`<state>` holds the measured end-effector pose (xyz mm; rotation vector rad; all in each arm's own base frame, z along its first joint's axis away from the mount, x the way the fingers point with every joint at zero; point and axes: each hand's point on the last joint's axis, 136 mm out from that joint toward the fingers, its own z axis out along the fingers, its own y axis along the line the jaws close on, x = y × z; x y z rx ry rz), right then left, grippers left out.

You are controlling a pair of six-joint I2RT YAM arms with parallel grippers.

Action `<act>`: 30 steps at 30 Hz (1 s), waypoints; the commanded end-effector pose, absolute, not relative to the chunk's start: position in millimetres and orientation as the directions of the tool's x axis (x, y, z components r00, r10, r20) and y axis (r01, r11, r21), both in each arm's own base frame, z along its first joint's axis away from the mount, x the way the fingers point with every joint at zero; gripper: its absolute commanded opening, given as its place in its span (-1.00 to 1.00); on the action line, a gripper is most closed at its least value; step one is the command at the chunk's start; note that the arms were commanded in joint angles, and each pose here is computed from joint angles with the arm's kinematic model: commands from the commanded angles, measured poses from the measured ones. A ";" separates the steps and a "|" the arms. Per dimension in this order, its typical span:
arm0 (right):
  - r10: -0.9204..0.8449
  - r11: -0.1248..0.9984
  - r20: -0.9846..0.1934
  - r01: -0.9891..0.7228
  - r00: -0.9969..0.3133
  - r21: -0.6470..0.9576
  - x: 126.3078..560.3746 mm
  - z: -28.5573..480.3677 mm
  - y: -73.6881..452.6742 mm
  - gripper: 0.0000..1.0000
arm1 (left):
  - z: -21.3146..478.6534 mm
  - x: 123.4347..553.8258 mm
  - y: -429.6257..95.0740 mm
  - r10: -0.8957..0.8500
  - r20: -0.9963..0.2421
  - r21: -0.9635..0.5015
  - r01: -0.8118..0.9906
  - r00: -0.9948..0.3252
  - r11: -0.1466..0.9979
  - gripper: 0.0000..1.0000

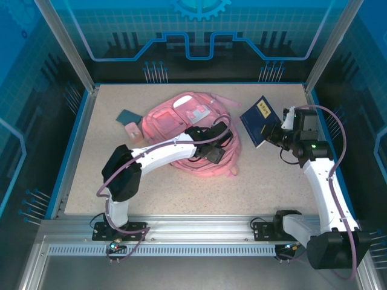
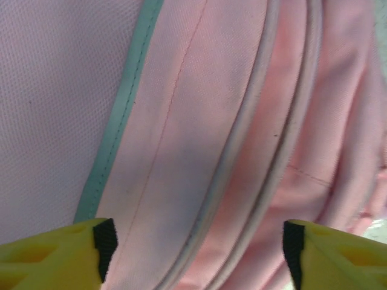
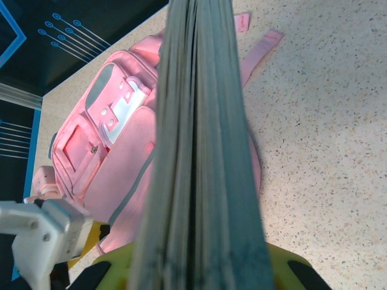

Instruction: Pack the student bag

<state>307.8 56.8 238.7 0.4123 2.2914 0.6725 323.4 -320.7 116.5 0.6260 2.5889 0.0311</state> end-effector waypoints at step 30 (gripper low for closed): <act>0.470 0.804 -0.541 0.086 -0.697 0.589 282.7 248.2 56.5 -0.72 | 222.7 354.3 -284.4 0.431 -0.692 0.339 0.267 -0.579 0.902 -0.82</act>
